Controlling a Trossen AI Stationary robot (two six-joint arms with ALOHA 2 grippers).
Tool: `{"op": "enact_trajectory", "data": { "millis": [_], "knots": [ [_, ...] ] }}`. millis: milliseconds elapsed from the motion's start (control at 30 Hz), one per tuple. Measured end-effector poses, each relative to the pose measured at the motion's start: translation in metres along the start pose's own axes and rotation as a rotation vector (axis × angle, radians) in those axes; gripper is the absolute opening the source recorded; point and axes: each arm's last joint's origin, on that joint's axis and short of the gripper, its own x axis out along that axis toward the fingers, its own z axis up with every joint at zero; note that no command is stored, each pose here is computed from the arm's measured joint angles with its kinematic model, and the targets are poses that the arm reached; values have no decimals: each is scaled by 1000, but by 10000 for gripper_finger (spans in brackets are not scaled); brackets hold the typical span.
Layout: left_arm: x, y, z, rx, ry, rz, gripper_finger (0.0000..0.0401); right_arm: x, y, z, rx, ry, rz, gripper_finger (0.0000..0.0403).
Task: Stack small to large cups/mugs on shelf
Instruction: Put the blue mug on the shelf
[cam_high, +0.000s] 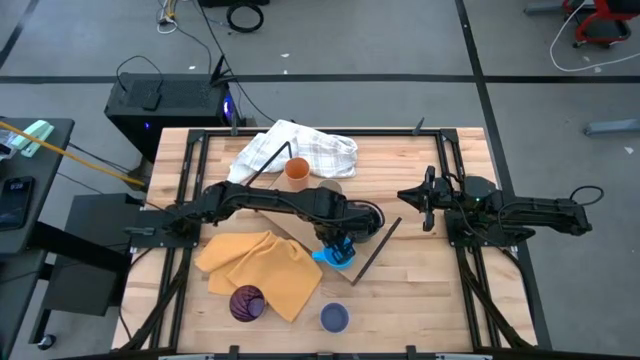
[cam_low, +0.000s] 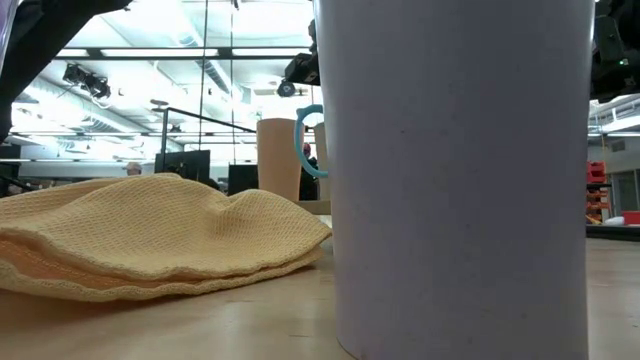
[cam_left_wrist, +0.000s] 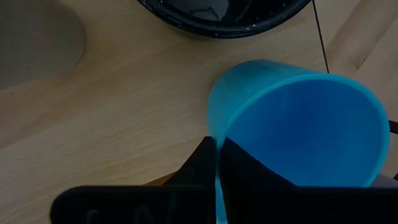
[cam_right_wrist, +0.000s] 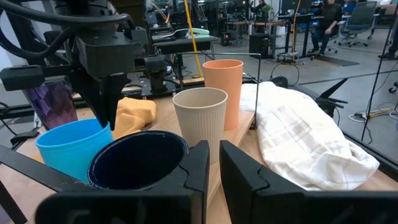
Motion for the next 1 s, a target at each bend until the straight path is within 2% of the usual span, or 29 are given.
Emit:
{"op": "enact_trajectory", "data": {
  "millis": [267, 500, 767, 1000],
  "knots": [
    [1, 0, 1, 0, 0, 3, 20, 0, 0, 0, 0, 0, 0, 45],
    [1, 0, 1, 1, -1, 2, 13, 0, 0, 0, 0, 0, 0, 45],
    [5, -1, 3, 1, -14, -3, 50, 0, 0, 0, 0, 0, 0, 45],
    [4, -1, 3, 5, -13, -5, 39, 0, 0, 0, 0, 0, 0, 45]
  ]
}}
